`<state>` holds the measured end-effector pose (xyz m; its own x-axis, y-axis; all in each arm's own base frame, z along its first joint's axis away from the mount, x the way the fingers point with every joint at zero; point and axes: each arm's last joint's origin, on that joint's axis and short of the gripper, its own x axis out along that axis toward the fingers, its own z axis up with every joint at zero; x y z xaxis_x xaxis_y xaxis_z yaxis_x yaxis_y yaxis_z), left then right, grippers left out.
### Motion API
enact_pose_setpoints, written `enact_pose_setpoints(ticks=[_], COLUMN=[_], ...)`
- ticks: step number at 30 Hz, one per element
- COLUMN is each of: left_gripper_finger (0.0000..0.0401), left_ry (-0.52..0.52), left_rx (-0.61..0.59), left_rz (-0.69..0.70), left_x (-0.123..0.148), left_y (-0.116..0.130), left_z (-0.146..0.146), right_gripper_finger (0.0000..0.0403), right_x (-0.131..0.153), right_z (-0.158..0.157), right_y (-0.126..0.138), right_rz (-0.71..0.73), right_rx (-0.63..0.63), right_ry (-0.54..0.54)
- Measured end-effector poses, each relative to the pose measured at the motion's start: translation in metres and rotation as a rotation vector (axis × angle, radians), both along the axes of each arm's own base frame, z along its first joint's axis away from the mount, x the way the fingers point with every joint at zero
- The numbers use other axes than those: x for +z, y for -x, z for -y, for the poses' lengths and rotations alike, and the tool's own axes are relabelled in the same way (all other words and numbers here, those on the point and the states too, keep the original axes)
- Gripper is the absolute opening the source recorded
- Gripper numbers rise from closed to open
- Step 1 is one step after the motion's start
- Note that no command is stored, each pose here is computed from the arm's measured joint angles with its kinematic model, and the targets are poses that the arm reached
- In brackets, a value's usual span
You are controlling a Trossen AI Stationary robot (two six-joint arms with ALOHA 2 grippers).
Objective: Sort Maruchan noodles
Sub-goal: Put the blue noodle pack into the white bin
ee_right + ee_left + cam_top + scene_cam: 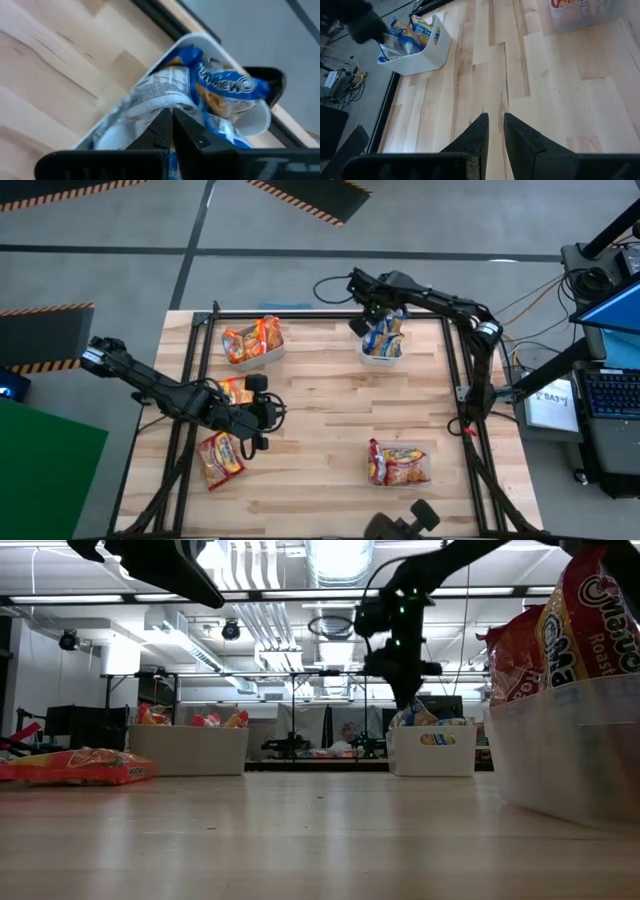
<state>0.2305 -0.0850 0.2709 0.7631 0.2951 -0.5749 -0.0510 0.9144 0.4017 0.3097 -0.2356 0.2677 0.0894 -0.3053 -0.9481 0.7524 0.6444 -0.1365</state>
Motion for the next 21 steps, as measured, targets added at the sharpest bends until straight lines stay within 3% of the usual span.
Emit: enact_pose_setpoints(ticks=[7,12,17,21], left_gripper_finger=[0.0042,0.0042,0.0042,0.0042], left_ry=[-0.002,-0.002,-0.002,-0.002], left_rx=[0.0,0.0,0.0,0.0], left_rz=[-0.004,-0.004,-0.005,-0.005], left_x=[0.0,0.0,0.0,0.0], left_y=[0.0,0.0,0.0,0.0], left_z=[0.0,0.0,0.0,0.0], right_gripper_finger=[0.0008,0.0008,0.0008,0.0008], right_x=[-0.034,-0.042,-0.034,-0.007], right_z=[0.003,0.004,0.005,0.006], right_y=[-0.003,-0.003,-0.002,-0.003], right_rz=[-0.005,0.008,-0.01,0.015], right_rx=[0.024,0.039,0.05,0.039], right_ry=[-0.004,0.009,0.005,0.047])
